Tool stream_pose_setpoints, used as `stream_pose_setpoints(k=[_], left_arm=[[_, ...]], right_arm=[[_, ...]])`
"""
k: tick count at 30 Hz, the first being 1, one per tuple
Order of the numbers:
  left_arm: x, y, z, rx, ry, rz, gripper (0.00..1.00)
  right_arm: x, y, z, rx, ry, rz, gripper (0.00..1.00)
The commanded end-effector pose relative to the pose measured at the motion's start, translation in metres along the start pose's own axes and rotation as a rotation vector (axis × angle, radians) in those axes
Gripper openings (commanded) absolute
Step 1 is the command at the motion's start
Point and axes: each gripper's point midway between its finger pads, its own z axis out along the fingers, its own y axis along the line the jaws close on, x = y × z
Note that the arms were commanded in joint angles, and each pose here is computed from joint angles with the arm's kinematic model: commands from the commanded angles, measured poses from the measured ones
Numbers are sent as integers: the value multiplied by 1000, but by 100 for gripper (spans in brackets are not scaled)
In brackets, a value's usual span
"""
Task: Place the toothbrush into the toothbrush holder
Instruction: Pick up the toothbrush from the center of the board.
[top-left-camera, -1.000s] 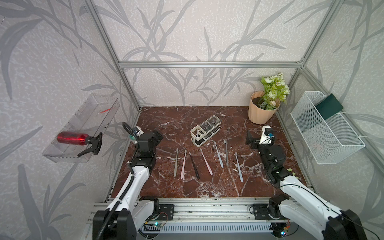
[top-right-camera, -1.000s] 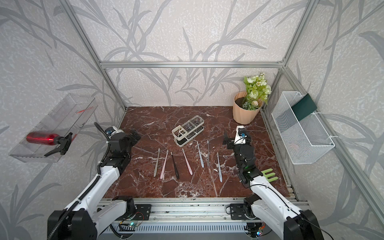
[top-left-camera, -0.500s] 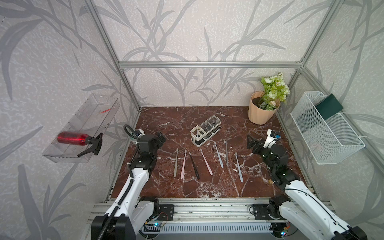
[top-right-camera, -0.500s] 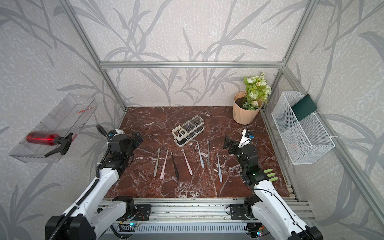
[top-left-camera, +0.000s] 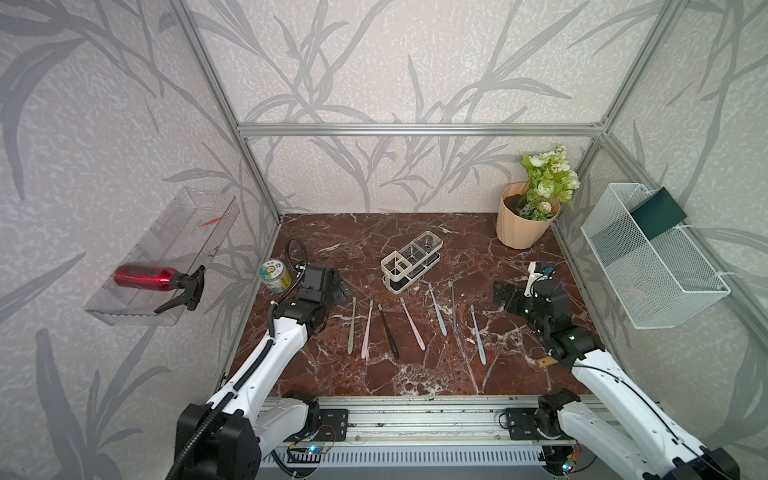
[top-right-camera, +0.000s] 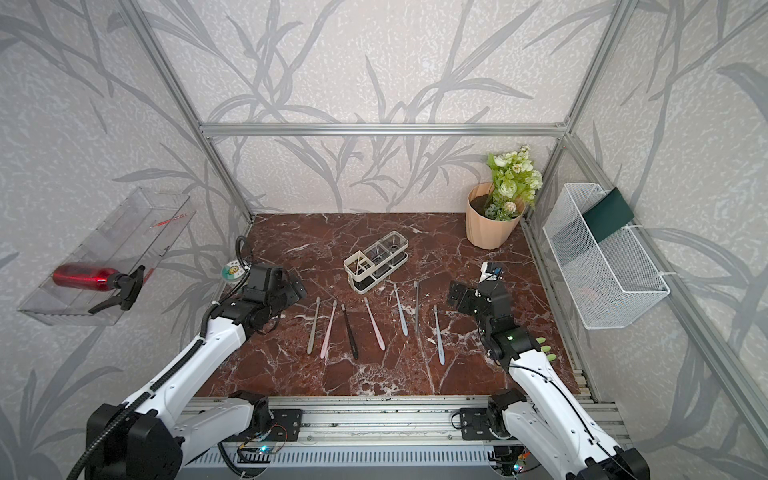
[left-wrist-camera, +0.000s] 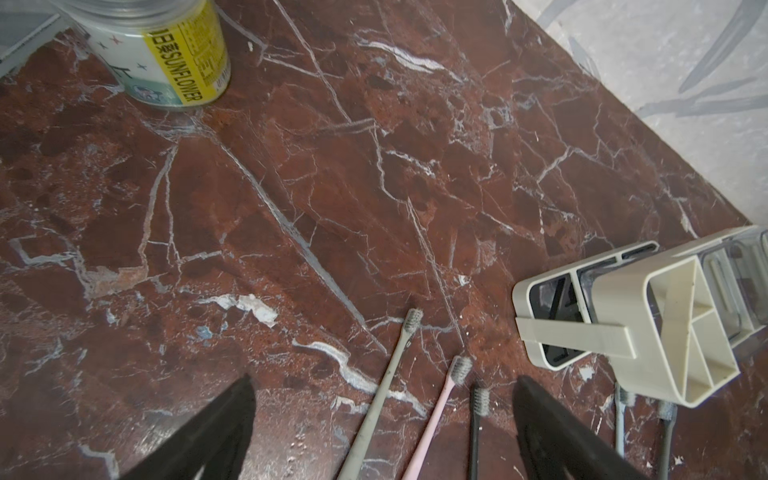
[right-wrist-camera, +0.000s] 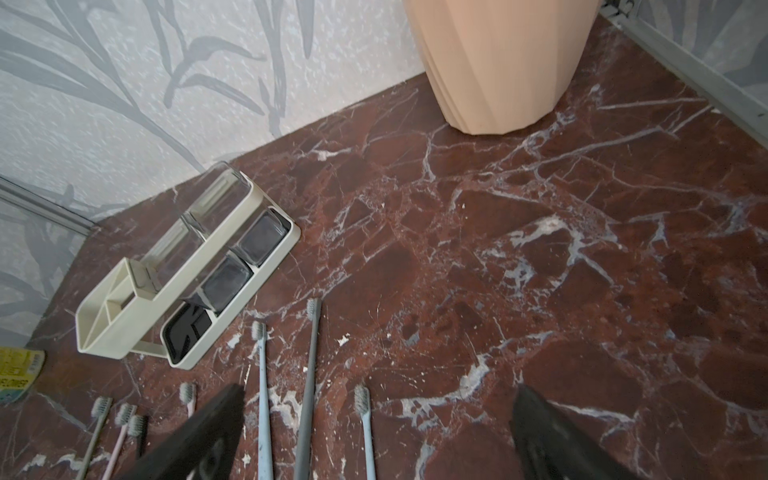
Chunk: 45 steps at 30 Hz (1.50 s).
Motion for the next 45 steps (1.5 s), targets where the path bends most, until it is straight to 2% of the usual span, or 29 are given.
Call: stream_pose_setpoints(k=[1, 14, 19, 30, 38, 45], left_arm=[[9, 7, -2, -75, 55, 40, 95], [39, -6, 45, -171, 232, 200, 86], [41, -10, 60, -216, 250, 250, 85], [54, -14, 96, -291, 312, 309, 65], [59, -14, 113, -322, 335, 323, 59], [64, -12, 122, -343, 353, 332, 44]], right_arm=[[4, 8, -1, -12, 30, -28, 99], [11, 32, -3, -51, 26, -142, 99], [10, 38, -5, -68, 12, -159, 99], [7, 42, -8, -81, -13, -172, 99], [7, 44, -8, -93, -19, -174, 99], [6, 45, -9, -97, -24, -174, 99]])
